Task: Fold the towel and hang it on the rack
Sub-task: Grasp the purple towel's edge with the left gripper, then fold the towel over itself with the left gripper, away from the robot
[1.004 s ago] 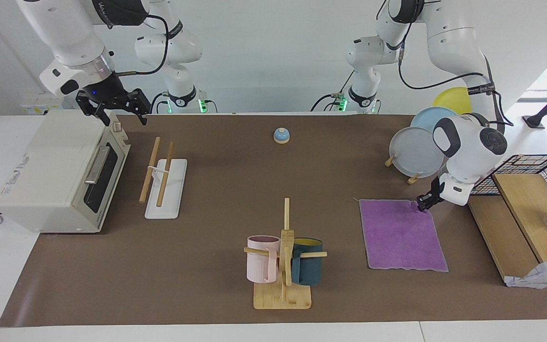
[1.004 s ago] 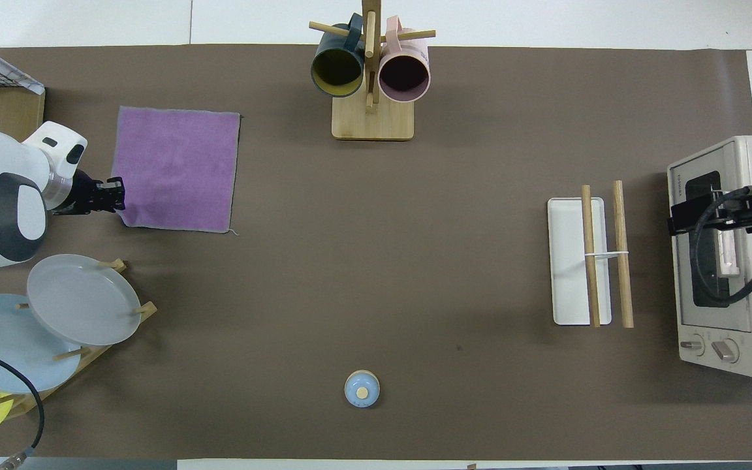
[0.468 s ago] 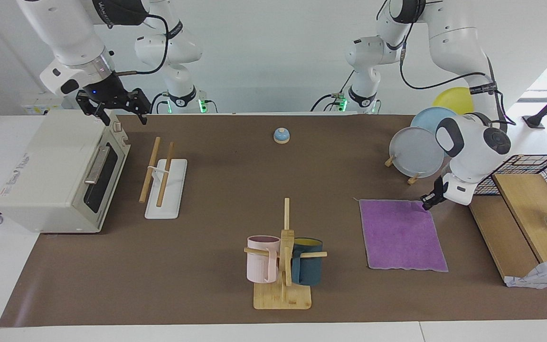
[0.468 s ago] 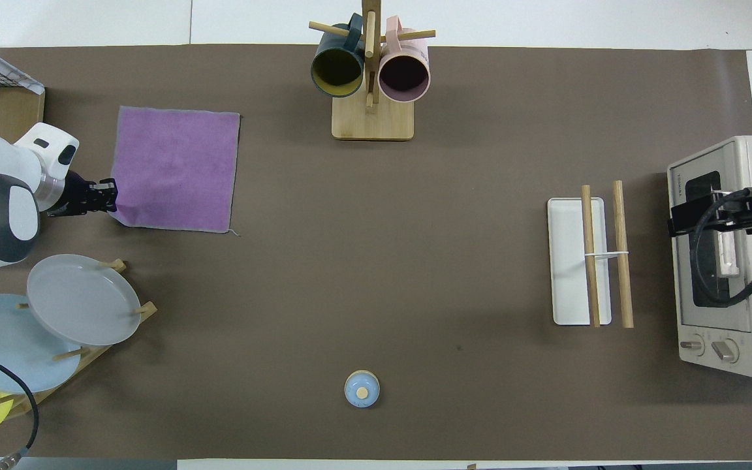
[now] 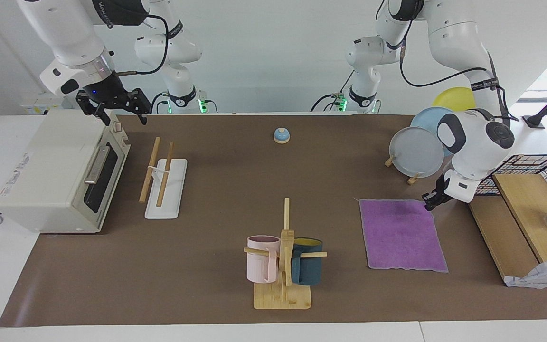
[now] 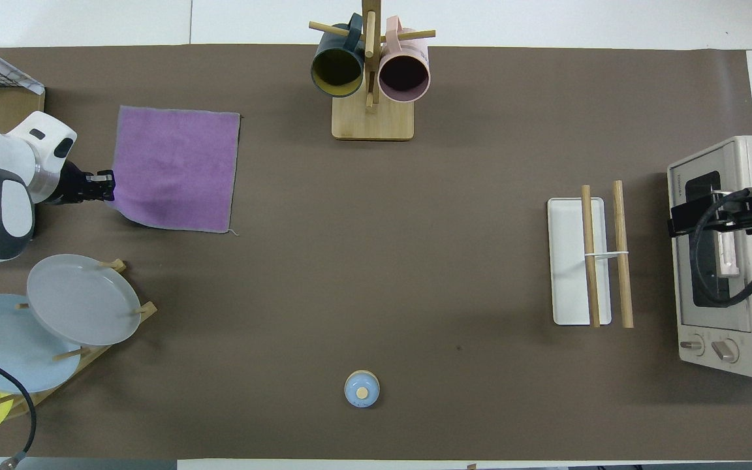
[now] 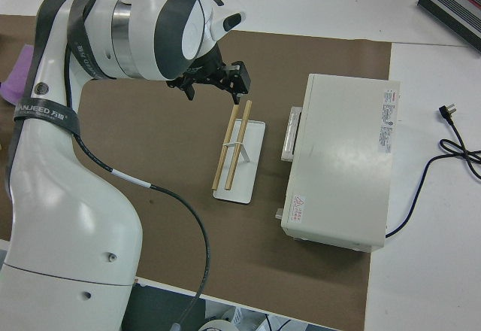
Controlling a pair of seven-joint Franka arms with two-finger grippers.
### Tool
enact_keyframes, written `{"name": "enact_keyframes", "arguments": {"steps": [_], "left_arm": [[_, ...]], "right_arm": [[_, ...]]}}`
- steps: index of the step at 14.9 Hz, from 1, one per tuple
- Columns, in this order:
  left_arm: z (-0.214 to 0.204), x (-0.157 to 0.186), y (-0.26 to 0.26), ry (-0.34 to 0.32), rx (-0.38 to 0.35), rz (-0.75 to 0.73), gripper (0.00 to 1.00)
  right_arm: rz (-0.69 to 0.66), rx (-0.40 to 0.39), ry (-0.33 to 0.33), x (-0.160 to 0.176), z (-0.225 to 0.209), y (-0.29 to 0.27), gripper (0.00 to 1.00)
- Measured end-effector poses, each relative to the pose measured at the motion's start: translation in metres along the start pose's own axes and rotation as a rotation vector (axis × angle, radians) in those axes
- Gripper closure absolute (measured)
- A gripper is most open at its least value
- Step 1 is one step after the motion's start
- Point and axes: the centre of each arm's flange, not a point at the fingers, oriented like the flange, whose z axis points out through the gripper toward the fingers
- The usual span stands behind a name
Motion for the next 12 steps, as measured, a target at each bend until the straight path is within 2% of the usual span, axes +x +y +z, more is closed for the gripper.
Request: {"name": "enact_keyframes", "arguments": {"steps": [3,7,10,12], "left_arm": [[-0.02,-0.002,0.027,0.032,-0.004,0.079,0.98],[-0.042,-0.021,0.11,0.069,0.018,0.251,0.98],[-0.031,-0.054,0.173,0.066,0.013,0.345,0.98],[-0.005,-0.079,0.191,0.08,0.023,0.385,0.98]], "right_arm": [[-0.008,-0.001,0.0,0.0,0.0,-0.004,0.0],[-0.006,0.0,-0.002,0.0,0.001,-0.003,0.0],[-0.003,0.0,-0.011,-0.002,0.005,-0.001,0.0],[-0.002,0.0,-0.017,-0.003,0.008,-0.001,0.0]]}}
